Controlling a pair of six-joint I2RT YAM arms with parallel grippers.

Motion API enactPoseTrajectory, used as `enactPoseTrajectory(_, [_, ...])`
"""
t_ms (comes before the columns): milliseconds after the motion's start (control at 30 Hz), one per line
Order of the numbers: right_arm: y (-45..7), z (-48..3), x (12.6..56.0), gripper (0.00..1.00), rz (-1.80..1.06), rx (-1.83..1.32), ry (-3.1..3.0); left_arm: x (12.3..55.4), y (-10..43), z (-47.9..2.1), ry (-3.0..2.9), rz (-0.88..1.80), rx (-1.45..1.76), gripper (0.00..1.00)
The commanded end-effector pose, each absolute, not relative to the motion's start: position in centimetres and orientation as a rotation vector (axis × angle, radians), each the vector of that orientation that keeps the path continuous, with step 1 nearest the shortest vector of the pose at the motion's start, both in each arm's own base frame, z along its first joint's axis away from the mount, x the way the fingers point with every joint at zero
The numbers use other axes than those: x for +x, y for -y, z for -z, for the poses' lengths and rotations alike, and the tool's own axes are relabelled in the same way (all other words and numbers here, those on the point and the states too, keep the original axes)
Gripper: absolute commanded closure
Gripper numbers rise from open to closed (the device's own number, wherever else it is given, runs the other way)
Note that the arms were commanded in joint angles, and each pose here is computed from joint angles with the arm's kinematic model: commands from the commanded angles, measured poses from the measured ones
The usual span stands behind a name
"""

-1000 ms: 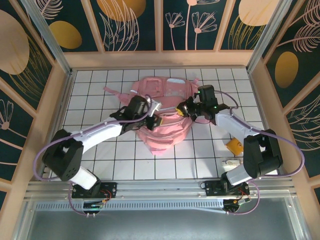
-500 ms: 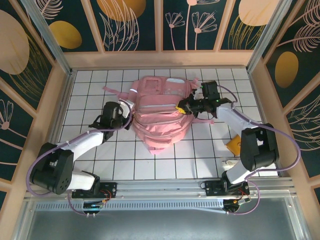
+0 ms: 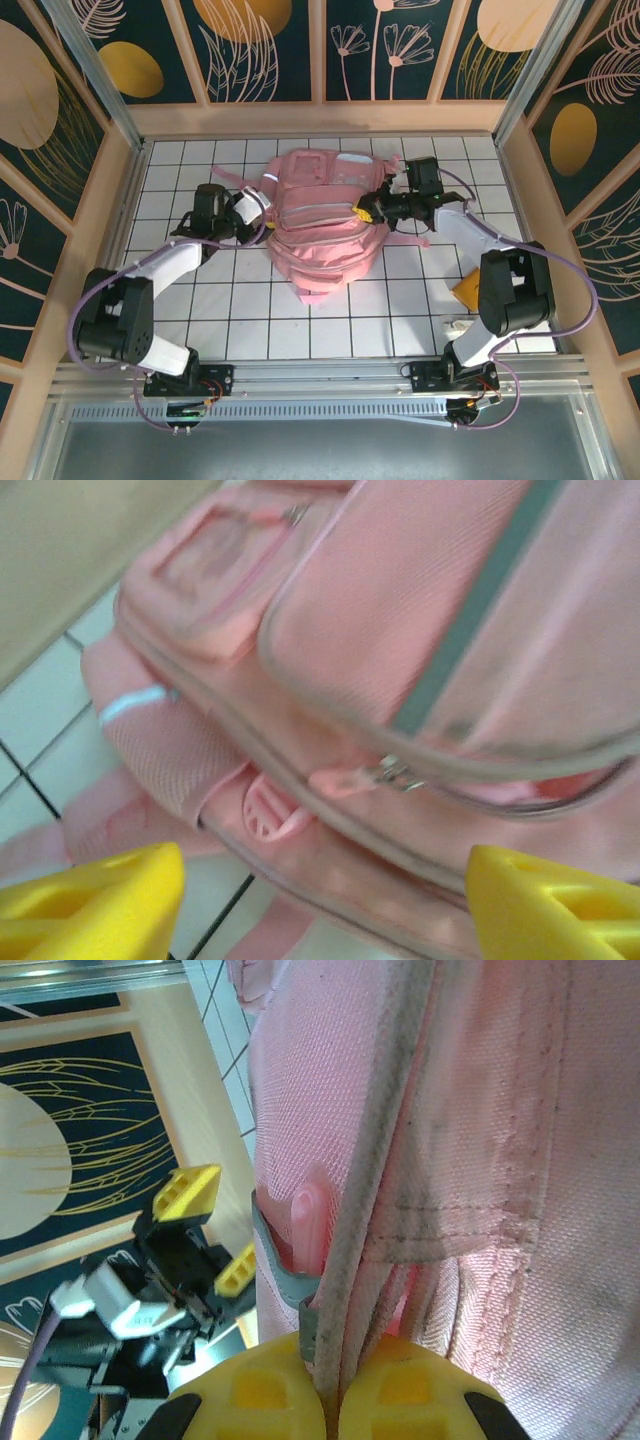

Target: Pack books, pencil case, and school supplies into a backpack

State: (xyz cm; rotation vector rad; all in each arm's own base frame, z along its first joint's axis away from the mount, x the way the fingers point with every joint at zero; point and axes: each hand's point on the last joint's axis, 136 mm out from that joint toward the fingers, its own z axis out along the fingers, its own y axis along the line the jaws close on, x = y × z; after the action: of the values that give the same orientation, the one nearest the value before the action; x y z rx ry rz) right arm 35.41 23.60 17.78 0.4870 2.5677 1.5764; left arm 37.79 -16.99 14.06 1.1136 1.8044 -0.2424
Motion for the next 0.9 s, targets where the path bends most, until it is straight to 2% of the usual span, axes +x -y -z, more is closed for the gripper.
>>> enactPoseTrajectory(0, [-24.5, -21.2, 36.4, 1.00, -1.666, 0.414, -2.494, 35.8, 19.4, -17.9, -1.497, 0.206, 1.373, 0.16])
enactPoseTrajectory(33, [-24.6, -21.3, 36.5, 1.00, -1.677, 0.429, -2.491, 35.6, 20.0, -18.5, -1.465, 0.193, 1.387, 0.06])
enactPoseTrajectory(167, [-25.2, -21.8, 36.2, 1.00, -1.754, 0.489, -2.473, 35.0, 23.0, -18.8, -1.380, 0.088, 1.461, 0.01])
enactPoseTrajectory(400, [-25.8, -22.3, 36.0, 1.00, -1.793, 0.541, -2.459, 37.2, 24.6, -18.2, -1.426, 0.102, 1.404, 0.07])
enactPoseTrajectory(500, [-26.1, -22.2, 35.9, 1.00, -1.793, 0.547, -2.463, 38.4, 24.9, -17.9, -1.461, 0.074, 1.373, 0.15])
enactPoseTrajectory(633, [-26.6, -22.1, 35.5, 1.00, -1.791, 0.544, -2.474, 40.0, 25.2, -18.2, -1.490, 0.071, 1.312, 0.41])
enactPoseTrajectory(700, [-26.6, -22.0, 35.4, 1.00, -1.784, 0.545, -2.474, 40.3, 25.4, -18.3, -1.496, 0.076, 1.306, 0.65])
enactPoseTrajectory(733, [-26.4, -21.8, 35.5, 1.00, -1.771, 0.550, -2.477, 40.5, 25.4, -18.3, -1.505, 0.074, 1.298, 0.87])
enactPoseTrajectory(767, [-26.0, -21.3, 35.7, 1.00, -1.746, 0.566, -2.483, 40.5, 25.2, -18.2, -1.525, 0.076, 1.286, 1.00])
enactPoseTrajectory(800, [-25.7, -21.0, 35.9, 0.97, -1.719, 0.561, -2.483, 40.6, 25.2, -18.5, -1.536, 0.082, 1.275, 1.00])
enactPoseTrajectory(867, [-24.4, -20.0, 36.9, 0.70, -1.547, 0.545, -2.511, 40.8, 25.1, -19.4, -1.602, 0.112, 1.237, 1.00])
